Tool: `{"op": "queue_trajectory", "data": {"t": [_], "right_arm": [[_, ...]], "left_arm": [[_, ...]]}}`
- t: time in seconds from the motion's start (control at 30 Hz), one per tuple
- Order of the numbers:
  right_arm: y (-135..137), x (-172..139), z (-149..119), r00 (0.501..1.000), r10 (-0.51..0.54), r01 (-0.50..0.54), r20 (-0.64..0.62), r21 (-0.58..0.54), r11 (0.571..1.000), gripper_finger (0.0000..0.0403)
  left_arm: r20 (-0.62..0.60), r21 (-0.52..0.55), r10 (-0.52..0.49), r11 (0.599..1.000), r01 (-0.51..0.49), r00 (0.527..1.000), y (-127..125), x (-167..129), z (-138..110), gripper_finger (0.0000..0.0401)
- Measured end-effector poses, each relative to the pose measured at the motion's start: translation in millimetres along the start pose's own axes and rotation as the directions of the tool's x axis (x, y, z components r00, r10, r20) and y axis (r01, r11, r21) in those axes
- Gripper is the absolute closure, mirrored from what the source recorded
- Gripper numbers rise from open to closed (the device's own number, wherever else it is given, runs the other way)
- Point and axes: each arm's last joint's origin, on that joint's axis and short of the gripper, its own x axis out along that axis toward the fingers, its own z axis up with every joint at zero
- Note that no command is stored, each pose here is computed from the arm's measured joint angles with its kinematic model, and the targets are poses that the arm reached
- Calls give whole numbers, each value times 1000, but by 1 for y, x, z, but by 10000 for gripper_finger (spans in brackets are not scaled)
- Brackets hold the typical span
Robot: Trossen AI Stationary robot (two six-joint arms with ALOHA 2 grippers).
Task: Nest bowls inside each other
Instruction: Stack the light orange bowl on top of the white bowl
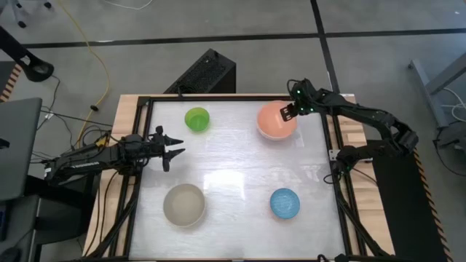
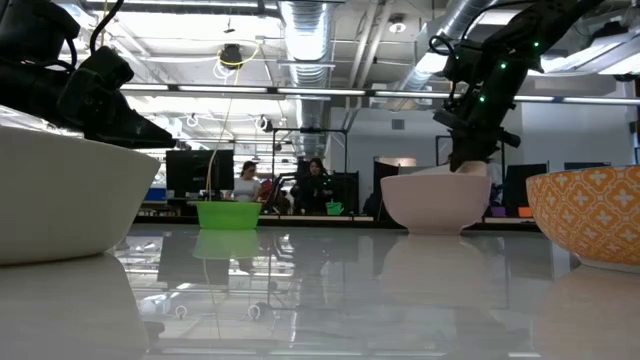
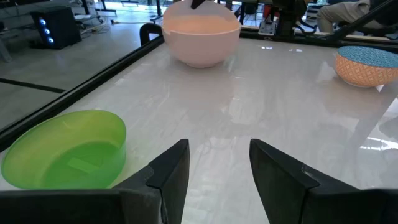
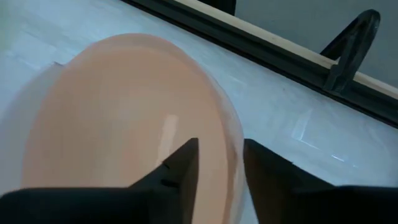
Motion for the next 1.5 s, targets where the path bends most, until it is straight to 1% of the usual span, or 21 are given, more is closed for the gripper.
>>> {"op": "queue_trajectory", "data": {"t": [0.13, 0.27, 0.47, 0.6, 0.67, 0.77, 0.83, 0.97, 1.0, 1.03, 1.1, 1.2, 1.3, 1.37, 1.5], "right_arm": [[-1, -1, 1, 1000, -10, 10, 0, -37, 999, 208], [-4, -10, 12, 1000, -23, 23, 1, -40, 999, 183], [-4, -25, 29, 999, -20, 22, 46, -45, 999, 178], [-1, -30, 33, 998, -8, 11, 65, -38, 999, 185], [4, -30, 32, 997, -32, 35, 71, -38, 999, 195], [14, -32, 29, 987, -120, 128, 111, -68, 990, 229], [23, -34, 28, 975, -166, 180, 150, -85, 980, 265], [45, -37, 20, 955, -207, 231, 211, -95, 968, 359], [51, -35, 16, 946, -233, 261, 226, -101, 960, 380], [55, -33, 10, 933, -269, 299, 238, -100, 949, 389], [60, -26, 1, 912, -330, 358, 243, -82, 930, 388], [67, -15, -11, 899, -372, 397, 231, -71, 915, 389], [73, -5, -21, 875, -423, 451, 236, -79, 889, 397], [76, 1, -24, 868, -440, 466, 229, -76, 881, 398], [78, 14, -28, 872, -451, 471, 192, -73, 879, 398]], "left_arm": [[0, 0, 0, 1000, 0, 1000, 0, 0, 0, 244], [0, 0, 0, 1000, 0, 1000, 0, 0, 0, 244], [0, 0, 0, 1000, 0, 1000, 0, 0, 0, 244], [0, 0, 0, 1000, 0, 1000, 0, 0, 0, 244], [0, 0, 0, 1000, 0, 1000, 0, 0, 0, 244], [0, 0, 0, 1000, 0, 1000, 0, 0, 0, 244], [0, 0, 0, 1000, 0, 1000, 0, 0, 0, 244], [0, 0, 0, 1000, 0, 1000, 0, 0, 0, 244], [0, 0, 0, 1000, 0, 1000, 0, 0, 0, 244], [0, 0, 0, 1000, 0, 1000, 0, 0, 0, 244], [0, 0, 0, 1000, 0, 1000, 0, 0, 0, 244], [0, 0, 0, 1000, 0, 1000, 0, 0, 0, 244], [0, 0, 0, 1000, 0, 1000, 0, 0, 0, 244], [0, 0, 0, 1000, 0, 1000, 0, 0, 0, 244], [0, 0, 0, 1000, 0, 1000, 0, 0, 0, 244]]}}
